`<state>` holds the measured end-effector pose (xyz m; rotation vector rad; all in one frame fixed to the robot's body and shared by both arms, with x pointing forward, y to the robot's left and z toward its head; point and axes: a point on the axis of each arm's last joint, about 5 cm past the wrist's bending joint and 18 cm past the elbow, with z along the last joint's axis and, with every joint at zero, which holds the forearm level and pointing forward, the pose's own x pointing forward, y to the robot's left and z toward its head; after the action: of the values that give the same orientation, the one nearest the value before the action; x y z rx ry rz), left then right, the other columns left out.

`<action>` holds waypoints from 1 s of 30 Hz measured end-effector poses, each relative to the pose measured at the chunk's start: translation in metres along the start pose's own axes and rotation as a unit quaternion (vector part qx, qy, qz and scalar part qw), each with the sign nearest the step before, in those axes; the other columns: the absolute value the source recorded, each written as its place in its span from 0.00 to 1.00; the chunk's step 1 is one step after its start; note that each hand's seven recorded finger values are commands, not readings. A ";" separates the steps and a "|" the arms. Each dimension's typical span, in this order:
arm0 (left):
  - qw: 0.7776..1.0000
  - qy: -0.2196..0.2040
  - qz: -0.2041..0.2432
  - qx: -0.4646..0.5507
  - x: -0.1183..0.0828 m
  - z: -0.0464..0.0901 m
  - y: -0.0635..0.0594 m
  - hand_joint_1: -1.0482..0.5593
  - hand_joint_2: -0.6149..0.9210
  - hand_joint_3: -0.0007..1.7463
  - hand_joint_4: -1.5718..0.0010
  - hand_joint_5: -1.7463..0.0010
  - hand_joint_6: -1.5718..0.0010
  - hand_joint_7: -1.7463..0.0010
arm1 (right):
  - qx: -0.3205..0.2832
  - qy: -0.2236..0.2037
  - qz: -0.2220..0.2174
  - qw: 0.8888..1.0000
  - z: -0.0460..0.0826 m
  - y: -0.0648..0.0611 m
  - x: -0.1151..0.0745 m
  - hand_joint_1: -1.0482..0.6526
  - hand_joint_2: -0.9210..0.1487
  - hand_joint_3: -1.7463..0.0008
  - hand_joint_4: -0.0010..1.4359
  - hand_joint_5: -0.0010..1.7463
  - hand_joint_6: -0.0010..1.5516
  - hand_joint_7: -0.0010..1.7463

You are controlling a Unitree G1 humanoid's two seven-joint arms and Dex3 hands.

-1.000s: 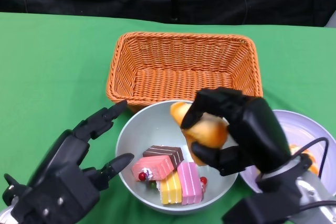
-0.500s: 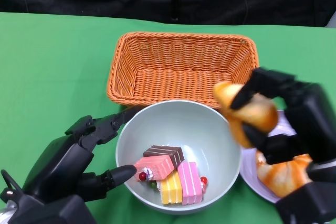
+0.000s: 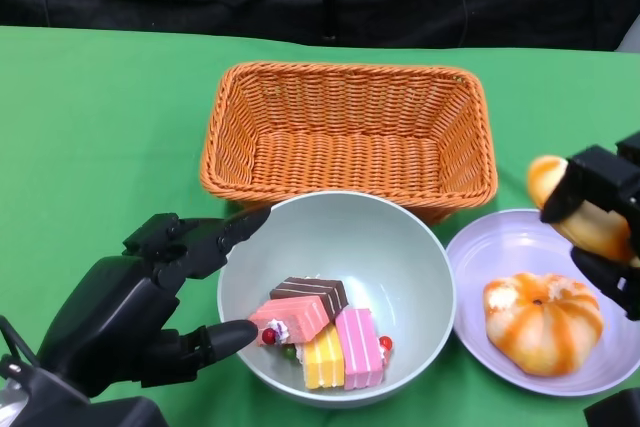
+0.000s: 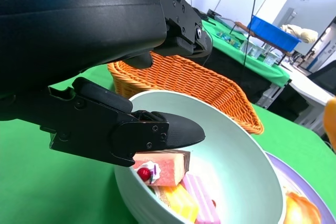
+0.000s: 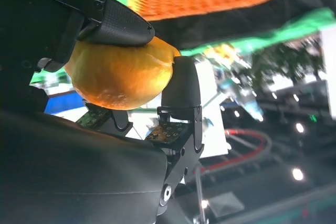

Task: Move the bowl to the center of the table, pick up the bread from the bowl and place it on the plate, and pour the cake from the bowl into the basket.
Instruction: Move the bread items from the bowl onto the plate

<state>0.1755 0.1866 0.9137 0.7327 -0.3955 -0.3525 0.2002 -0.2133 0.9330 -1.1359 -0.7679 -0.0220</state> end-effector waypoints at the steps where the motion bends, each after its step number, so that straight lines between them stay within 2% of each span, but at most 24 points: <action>1: 1.000 0.000 0.000 0.000 0.000 0.000 0.000 0.28 1.00 0.23 1.00 0.57 0.80 0.98 | -0.007 0.003 0.011 1.000 -0.002 0.002 -0.001 0.51 0.69 0.12 0.70 1.00 0.51 0.98; 5: 1.000 0.003 -0.001 -0.001 0.000 -0.001 -0.001 0.29 1.00 0.22 1.00 0.57 0.80 0.98 | -0.022 0.013 0.052 0.998 -0.007 0.010 -0.007 0.51 0.68 0.14 0.69 1.00 0.51 0.97; 8: 1.000 0.003 -0.001 -0.001 0.000 -0.001 -0.001 0.29 1.00 0.23 1.00 0.57 0.81 0.98 | -0.034 0.018 0.084 0.996 -0.009 0.015 -0.005 0.50 0.58 0.25 0.64 1.00 0.53 0.88; 9: 1.000 0.003 -0.002 -0.001 0.000 -0.001 -0.001 0.29 1.00 0.23 1.00 0.58 0.81 0.98 | -0.039 0.022 0.100 0.994 -0.011 0.016 -0.004 0.46 0.46 0.36 0.59 0.96 0.53 0.68; 10: 1.000 0.003 -0.002 -0.001 0.000 -0.001 -0.001 0.29 1.00 0.23 1.00 0.58 0.81 0.98 | -0.045 0.026 0.120 0.991 -0.012 0.017 -0.004 0.44 0.37 0.45 0.56 0.93 0.55 0.54; 11: 1.000 0.003 -0.003 0.000 0.000 -0.001 -0.001 0.29 1.00 0.23 1.00 0.58 0.81 0.98 | -0.049 0.031 0.139 0.989 -0.013 0.017 -0.004 0.43 0.32 0.50 0.54 0.92 0.56 0.46; 12: 1.000 0.003 -0.004 0.002 0.000 -0.001 0.000 0.28 1.00 0.23 1.00 0.58 0.80 0.98 | -0.051 0.035 0.160 0.985 -0.013 0.018 -0.004 0.37 0.17 0.64 0.48 0.74 0.48 0.33; 13: 1.000 0.003 -0.006 0.004 0.000 -0.001 0.000 0.28 1.00 0.23 1.00 0.59 0.80 0.98 | -0.053 0.041 0.185 0.980 -0.013 0.018 -0.003 0.30 0.07 0.75 0.43 0.51 0.41 0.18; 14: 1.000 0.002 -0.007 0.005 0.000 -0.001 0.000 0.28 1.00 0.23 1.00 0.59 0.80 0.98 | -0.054 0.047 0.211 0.975 -0.014 0.018 -0.003 0.28 0.04 0.79 0.42 0.41 0.37 0.11; 15: 1.000 0.002 -0.007 0.007 -0.001 -0.002 0.000 0.28 1.00 0.23 1.00 0.59 0.80 0.98 | -0.054 0.054 0.231 0.970 -0.014 0.018 -0.003 0.24 0.01 0.82 0.35 0.32 0.30 0.05; 18: 1.000 0.002 -0.012 0.014 -0.001 -0.002 0.001 0.28 1.00 0.23 1.00 0.59 0.80 0.98 | -0.051 0.068 0.261 0.962 -0.013 0.017 -0.002 0.20 0.00 0.83 0.26 0.24 0.19 0.01; 20: 1.000 -0.003 -0.015 0.019 -0.002 -0.002 0.002 0.28 1.00 0.23 1.00 0.59 0.80 0.98 | -0.054 0.072 0.270 0.959 -0.011 0.015 0.001 0.17 0.00 0.82 0.24 0.22 0.14 0.00; 25: 0.998 -0.021 -0.030 0.046 -0.003 0.000 0.007 0.29 1.00 0.19 1.00 0.59 0.79 0.98 | -0.059 0.076 0.286 0.953 -0.004 0.010 0.004 0.15 0.00 0.80 0.27 0.23 0.10 0.00; 30: 0.991 -0.066 -0.064 0.101 -0.003 0.002 0.017 0.25 1.00 0.15 1.00 0.59 0.79 0.98 | -0.059 0.081 0.290 0.952 0.001 0.008 0.001 0.13 0.00 0.78 0.29 0.22 0.08 0.00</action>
<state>0.1750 0.1981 0.9263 0.9378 -0.5149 -0.4879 0.2036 -0.2086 0.9277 -1.4200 -0.2677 0.3326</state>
